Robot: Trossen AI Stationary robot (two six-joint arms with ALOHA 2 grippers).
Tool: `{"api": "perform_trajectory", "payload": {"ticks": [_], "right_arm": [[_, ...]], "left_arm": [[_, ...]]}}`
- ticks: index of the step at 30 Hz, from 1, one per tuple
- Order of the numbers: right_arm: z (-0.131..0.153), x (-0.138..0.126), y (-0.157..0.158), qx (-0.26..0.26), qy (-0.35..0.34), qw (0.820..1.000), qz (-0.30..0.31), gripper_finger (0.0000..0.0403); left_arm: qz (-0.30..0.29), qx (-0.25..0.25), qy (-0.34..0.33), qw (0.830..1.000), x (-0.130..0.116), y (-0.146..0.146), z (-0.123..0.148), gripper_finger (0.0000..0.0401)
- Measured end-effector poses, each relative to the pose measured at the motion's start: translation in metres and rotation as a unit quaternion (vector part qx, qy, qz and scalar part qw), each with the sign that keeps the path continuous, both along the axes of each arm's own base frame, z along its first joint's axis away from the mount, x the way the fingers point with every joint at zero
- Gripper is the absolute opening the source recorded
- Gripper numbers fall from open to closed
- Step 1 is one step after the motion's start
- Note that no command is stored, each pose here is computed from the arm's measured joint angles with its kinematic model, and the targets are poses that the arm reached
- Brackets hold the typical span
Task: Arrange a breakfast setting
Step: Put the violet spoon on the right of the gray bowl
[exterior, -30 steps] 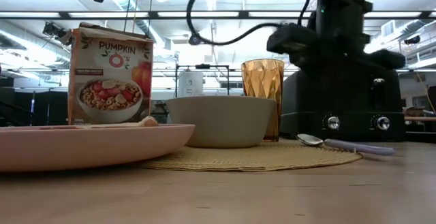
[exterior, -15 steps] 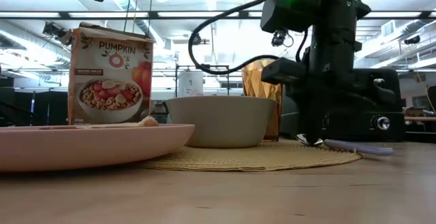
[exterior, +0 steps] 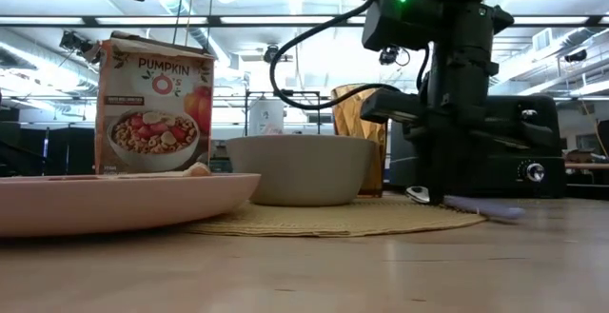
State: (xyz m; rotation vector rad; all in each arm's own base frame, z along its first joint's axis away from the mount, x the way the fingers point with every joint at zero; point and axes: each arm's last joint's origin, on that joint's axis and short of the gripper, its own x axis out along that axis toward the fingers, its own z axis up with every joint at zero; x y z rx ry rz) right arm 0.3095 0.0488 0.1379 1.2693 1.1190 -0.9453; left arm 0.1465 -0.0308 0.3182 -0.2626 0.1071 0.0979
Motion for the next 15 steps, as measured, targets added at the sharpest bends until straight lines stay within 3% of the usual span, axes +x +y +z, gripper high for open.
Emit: {"api": "perform_trajectory", "payload": {"ticks": [15], "right_arm": [[0.010,0.008,-0.016,-0.019,-0.004,0.998,-0.061,0.0057]], "left_arm": [[0.000,0.000,0.001,1.000,0.000,0.000,0.000,0.0192]]}}
